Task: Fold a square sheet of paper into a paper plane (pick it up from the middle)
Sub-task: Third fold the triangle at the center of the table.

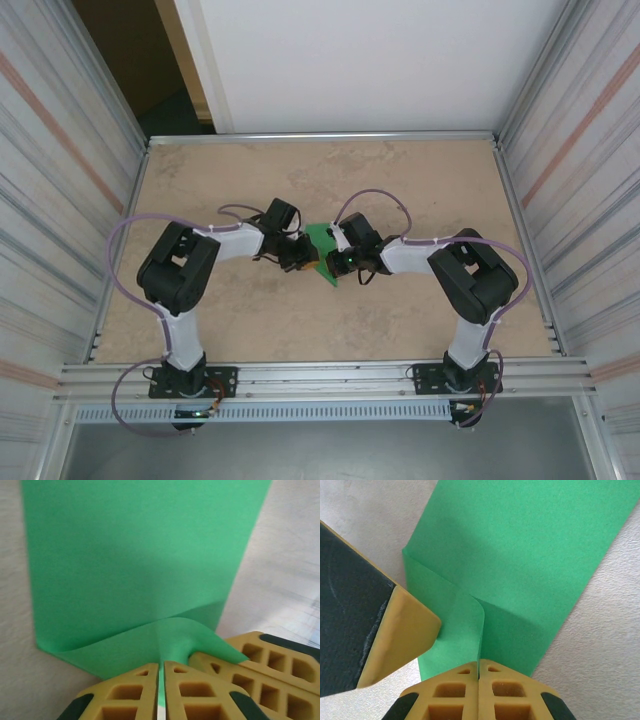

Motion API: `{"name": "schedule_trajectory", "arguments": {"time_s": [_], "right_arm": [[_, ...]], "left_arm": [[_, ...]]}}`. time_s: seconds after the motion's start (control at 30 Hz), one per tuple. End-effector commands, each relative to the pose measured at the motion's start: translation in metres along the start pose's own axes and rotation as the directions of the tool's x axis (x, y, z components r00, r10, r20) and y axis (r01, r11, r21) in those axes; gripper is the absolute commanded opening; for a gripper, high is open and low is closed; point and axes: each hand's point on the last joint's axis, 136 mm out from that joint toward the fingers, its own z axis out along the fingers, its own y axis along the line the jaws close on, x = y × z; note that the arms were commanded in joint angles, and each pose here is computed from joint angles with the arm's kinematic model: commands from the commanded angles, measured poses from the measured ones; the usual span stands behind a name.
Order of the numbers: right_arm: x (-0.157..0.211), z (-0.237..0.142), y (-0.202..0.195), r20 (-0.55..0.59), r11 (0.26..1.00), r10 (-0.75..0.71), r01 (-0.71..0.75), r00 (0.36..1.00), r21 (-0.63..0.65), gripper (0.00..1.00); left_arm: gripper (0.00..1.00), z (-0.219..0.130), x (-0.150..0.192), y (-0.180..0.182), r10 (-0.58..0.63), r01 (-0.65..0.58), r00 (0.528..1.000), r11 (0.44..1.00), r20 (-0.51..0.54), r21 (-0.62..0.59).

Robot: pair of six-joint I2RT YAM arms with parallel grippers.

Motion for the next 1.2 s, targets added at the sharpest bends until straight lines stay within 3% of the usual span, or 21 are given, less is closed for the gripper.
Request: {"name": "schedule_trajectory", "arguments": {"time_s": [0.0, 0.5, 0.83, 0.9, 1.0, 1.17], "right_arm": [[0.019, 0.006, -0.013, -0.068, 0.998, 0.047, -0.045, 0.997, 0.036, 0.0], [0.016, 0.005, -0.014, -0.058, 0.997, 0.062, -0.059, 0.996, 0.05, 0.02], [-0.032, -0.044, -0.02, 0.096, 0.963, 0.26, -0.265, 0.961, 0.045, 0.54], [-0.033, -0.055, -0.022, 0.105, 0.958, 0.276, -0.282, 0.955, 0.055, 0.57], [-0.03, -0.067, -0.022, 0.095, 0.948, 0.305, -0.311, 0.948, 0.061, 0.53], [-0.014, -0.059, 0.012, -0.043, 0.949, 0.295, -0.298, 0.954, -0.103, 0.25]], "left_arm": [[0.12, -0.001, 0.0, 0.01, -0.017, 0.018, 1.0, 0.998, 0.019, -0.058], [0.11, 0.004, 0.008, 0.031, -0.061, 0.061, 0.998, 0.989, 0.002, -0.132], [0.1, 0.013, 0.018, 0.063, -0.106, 0.095, 0.994, 0.964, -0.035, -0.248], [0.1, 0.015, 0.019, 0.067, -0.115, 0.102, 0.993, 0.96, -0.038, -0.259], [0.1, 0.017, 0.018, 0.068, -0.12, 0.105, 0.992, 0.958, -0.041, -0.267], [0.1, 0.018, 0.02, 0.075, -0.137, 0.118, 0.99, 0.946, -0.04, -0.302]]}}
